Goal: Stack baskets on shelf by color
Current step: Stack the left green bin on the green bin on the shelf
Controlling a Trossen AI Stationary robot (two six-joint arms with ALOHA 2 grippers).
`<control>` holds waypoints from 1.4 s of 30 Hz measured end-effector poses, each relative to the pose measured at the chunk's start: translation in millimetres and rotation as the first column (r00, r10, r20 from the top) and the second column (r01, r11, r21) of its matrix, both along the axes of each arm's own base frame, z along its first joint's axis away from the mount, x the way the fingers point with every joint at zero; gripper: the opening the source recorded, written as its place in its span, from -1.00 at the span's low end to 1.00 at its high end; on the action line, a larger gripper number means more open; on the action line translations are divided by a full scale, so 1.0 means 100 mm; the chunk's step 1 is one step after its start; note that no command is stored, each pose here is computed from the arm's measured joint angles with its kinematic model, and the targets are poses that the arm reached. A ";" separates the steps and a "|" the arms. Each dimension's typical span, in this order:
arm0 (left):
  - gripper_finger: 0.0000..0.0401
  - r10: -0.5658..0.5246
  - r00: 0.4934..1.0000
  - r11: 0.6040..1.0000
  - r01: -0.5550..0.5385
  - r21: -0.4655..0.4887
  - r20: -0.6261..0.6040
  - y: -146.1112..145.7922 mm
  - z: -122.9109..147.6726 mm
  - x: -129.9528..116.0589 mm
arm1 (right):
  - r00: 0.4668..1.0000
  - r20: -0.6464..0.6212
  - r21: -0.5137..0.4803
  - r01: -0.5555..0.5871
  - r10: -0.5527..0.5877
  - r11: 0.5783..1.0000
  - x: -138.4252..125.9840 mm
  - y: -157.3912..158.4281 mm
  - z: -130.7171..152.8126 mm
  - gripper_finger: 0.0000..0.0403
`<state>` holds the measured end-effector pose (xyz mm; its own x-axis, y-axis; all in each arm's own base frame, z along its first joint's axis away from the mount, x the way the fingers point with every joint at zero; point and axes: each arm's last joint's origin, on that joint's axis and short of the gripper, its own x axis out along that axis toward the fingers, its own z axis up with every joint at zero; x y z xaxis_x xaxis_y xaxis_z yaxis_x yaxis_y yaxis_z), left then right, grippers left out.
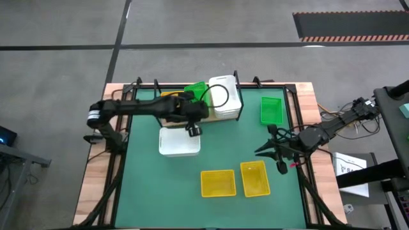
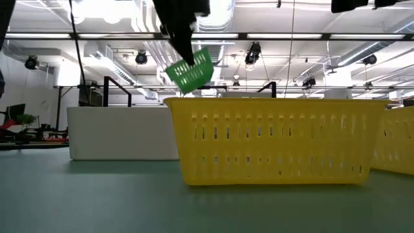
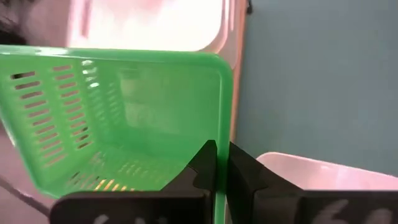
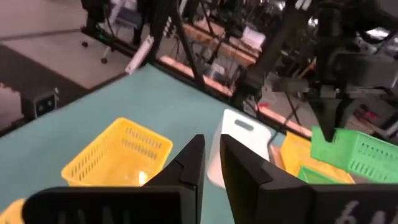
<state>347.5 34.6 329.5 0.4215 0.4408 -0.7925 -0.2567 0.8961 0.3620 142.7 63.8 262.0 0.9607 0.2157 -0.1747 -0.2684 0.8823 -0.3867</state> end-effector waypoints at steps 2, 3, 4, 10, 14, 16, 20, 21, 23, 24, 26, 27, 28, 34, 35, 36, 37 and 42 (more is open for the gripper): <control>-1.00 0.022 1.000 1.000 -0.023 -0.018 -0.022 0.09 -0.10 0.06 | 1.000 -0.006 0.009 0.027 -0.027 1.000 0.00 -0.01 0.00 -0.79; -1.00 0.034 0.999 0.999 -0.034 -0.021 -0.037 0.13 -0.15 0.08 | 0.999 -0.009 0.013 0.037 -0.037 0.999 0.00 -0.01 -0.01 -0.79; -1.00 0.047 0.998 0.999 -0.048 -0.025 -0.049 0.17 -0.20 0.11 | 0.999 -0.015 0.008 0.044 -0.044 0.999 0.00 -0.01 -0.01 -0.79; -1.00 0.077 0.993 0.996 -0.080 -0.033 -0.086 0.25 -0.34 0.18 | 0.998 -0.032 -0.020 0.052 -0.053 0.998 0.00 -0.02 -0.04 -0.79; -1.00 0.076 0.991 0.996 -0.080 -0.039 -0.108 0.28 -0.42 0.22 | 0.998 -0.028 -0.035 0.049 -0.050 0.998 -0.01 -0.02 -0.03 -0.79; -1.00 0.077 0.990 0.996 -0.082 -0.039 -0.114 0.28 -0.44 0.23 | 0.998 -0.026 -0.038 0.048 -0.049 0.998 -0.01 -0.02 -0.03 -0.79; -1.00 0.078 0.989 0.996 -0.084 -0.041 -0.122 0.29 -0.48 0.24 | 0.999 -0.019 -0.050 0.046 -0.047 0.998 -0.01 -0.02 -0.01 -0.79; -1.00 0.079 0.989 0.996 -0.084 -0.042 -0.123 0.28 -0.48 0.24 | 0.999 -0.018 -0.055 0.045 -0.046 0.997 -0.01 -0.02 -0.01 -0.79; -1.00 0.078 0.989 0.996 -0.084 -0.042 -0.123 0.28 -0.48 0.24 | 0.999 -0.016 -0.059 0.044 -0.045 0.997 -0.01 -0.02 -0.01 -0.79; -1.00 0.078 0.989 0.996 -0.084 -0.042 -0.123 0.28 -0.48 0.24 | 0.999 -0.014 -0.065 0.043 -0.044 0.997 -0.01 -0.02 -0.01 -0.79; -1.00 0.076 0.989 0.996 -0.081 -0.041 -0.124 0.28 -0.48 0.24 | 0.999 -0.013 -0.071 0.041 -0.042 0.997 -0.01 -0.02 -0.01 -0.79; -1.00 0.073 0.989 0.996 -0.079 -0.040 -0.126 0.28 -0.48 0.24 | 0.999 -0.013 -0.074 0.041 -0.042 0.996 -0.01 -0.02 -0.01 -0.79; -1.00 0.073 0.989 0.996 -0.078 -0.040 -0.126 0.28 -0.48 0.24 | 0.999 -0.012 -0.075 0.041 -0.042 0.996 -0.01 -0.02 -0.01 -0.79; -0.98 0.058 0.991 0.995 -0.067 -0.070 -0.124 0.28 -0.48 0.24 | 0.999 -0.009 -0.080 0.040 -0.041 0.996 -0.01 -0.02 -0.01 -0.79; -0.95 0.055 0.991 0.995 -0.065 -0.076 -0.123 0.27 -0.48 0.25 | 0.999 -0.009 -0.080 0.040 -0.040 0.996 -0.01 -0.02 -0.01 -0.79; -0.93 0.054 0.991 0.995 -0.064 -0.078 -0.123 0.27 -0.48 0.25 | 0.999 -0.009 -0.080 0.040 -0.040 0.996 -0.01 -0.02 -0.01 -0.79; -0.90 0.055 0.991 0.995 -0.065 -0.078 -0.123 0.28 -0.48 0.24 | 0.999 -0.009 -0.080 0.040 -0.040 0.996 -0.01 -0.02 -0.01 -0.79; -0.73 0.068 0.990 0.994 -0.077 -0.078 -0.122 0.32 -0.48 0.24 | 0.999 -0.009 -0.080 0.040 -0.040 0.996 -0.01 -0.02 -0.01 -0.79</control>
<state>371.2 66.7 281.3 0.2910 0.3979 -0.8700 -0.2814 0.9048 0.3197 142.2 61.9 261.4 0.9663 0.1622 -0.1997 -0.2378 0.8590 -0.4534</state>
